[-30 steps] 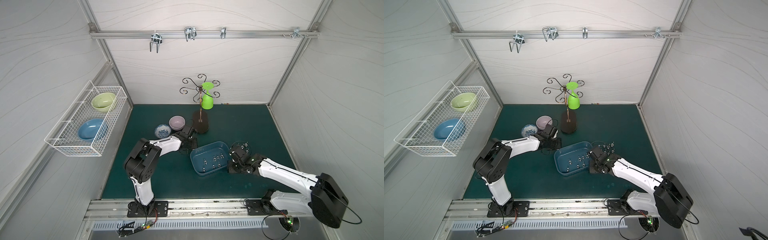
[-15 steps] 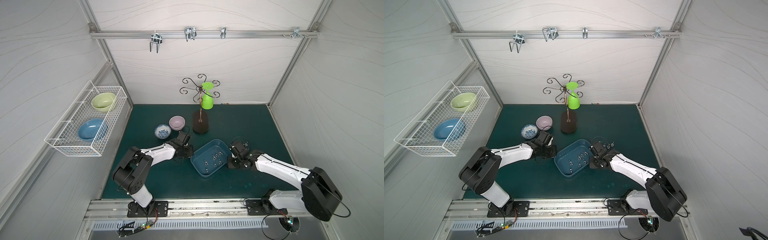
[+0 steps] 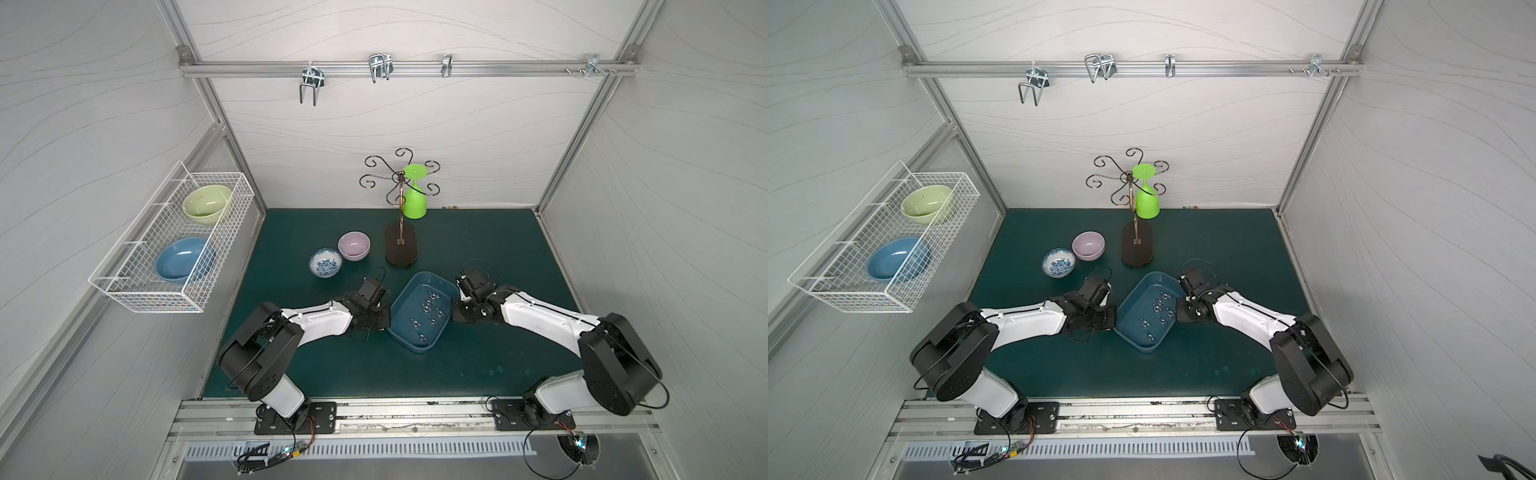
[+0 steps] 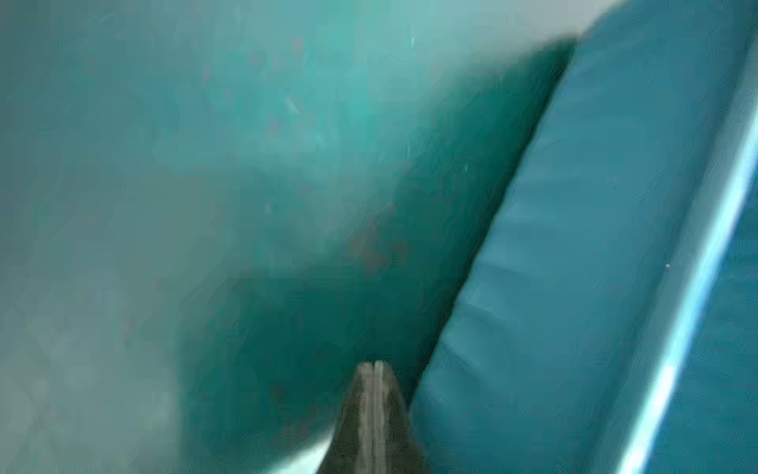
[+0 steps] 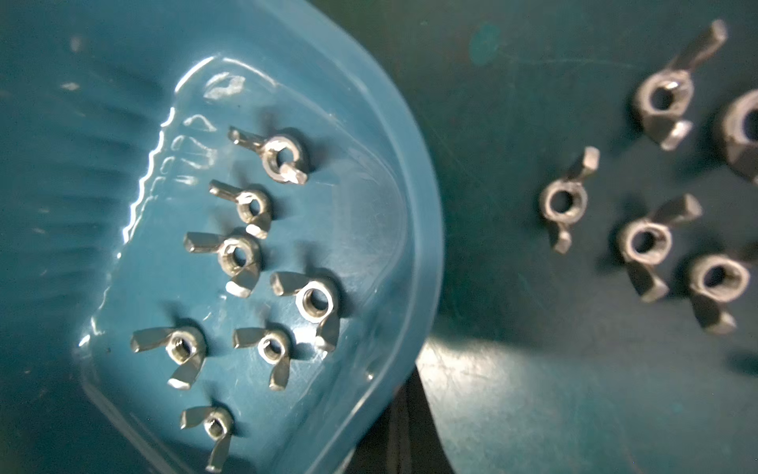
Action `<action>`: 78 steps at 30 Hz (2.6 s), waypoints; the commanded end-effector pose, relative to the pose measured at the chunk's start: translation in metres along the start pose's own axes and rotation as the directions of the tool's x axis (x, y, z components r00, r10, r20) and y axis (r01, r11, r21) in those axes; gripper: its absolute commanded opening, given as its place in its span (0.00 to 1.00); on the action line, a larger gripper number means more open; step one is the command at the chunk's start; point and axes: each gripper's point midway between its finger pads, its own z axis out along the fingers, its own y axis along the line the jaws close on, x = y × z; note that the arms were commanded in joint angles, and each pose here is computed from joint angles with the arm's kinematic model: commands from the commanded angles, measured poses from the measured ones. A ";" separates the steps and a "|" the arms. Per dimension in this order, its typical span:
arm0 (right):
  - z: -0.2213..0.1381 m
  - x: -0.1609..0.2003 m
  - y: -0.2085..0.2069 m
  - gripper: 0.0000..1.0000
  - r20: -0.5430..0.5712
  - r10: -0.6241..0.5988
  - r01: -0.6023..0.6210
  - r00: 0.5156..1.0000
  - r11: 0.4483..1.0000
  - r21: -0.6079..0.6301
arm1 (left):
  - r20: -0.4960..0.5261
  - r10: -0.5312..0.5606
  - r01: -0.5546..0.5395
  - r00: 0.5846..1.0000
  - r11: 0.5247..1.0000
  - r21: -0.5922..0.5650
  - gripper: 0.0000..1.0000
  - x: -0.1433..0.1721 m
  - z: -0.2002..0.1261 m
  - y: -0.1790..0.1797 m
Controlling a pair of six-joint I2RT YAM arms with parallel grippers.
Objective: Take out the wing nut from the storage box
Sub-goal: Adjust the storage box at the center of the board.
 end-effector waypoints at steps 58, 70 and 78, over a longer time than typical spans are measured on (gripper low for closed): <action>0.022 -0.057 0.041 0.00 -0.068 -0.046 0.039 0.997 0.995 -0.097 | 0.098 0.074 -0.090 0.992 0.981 0.174 0.00 0.041 -0.031 -0.022; 0.040 -0.077 0.062 0.00 -0.058 -0.107 0.100 0.993 0.988 -0.116 | 0.069 -0.047 0.052 0.996 0.996 -0.072 0.00 0.074 -0.054 0.051; 0.046 -0.068 0.122 0.00 -0.042 -0.278 0.256 0.960 0.924 -0.285 | 0.308 -0.041 0.070 0.951 0.994 -0.083 0.00 0.026 -0.118 0.054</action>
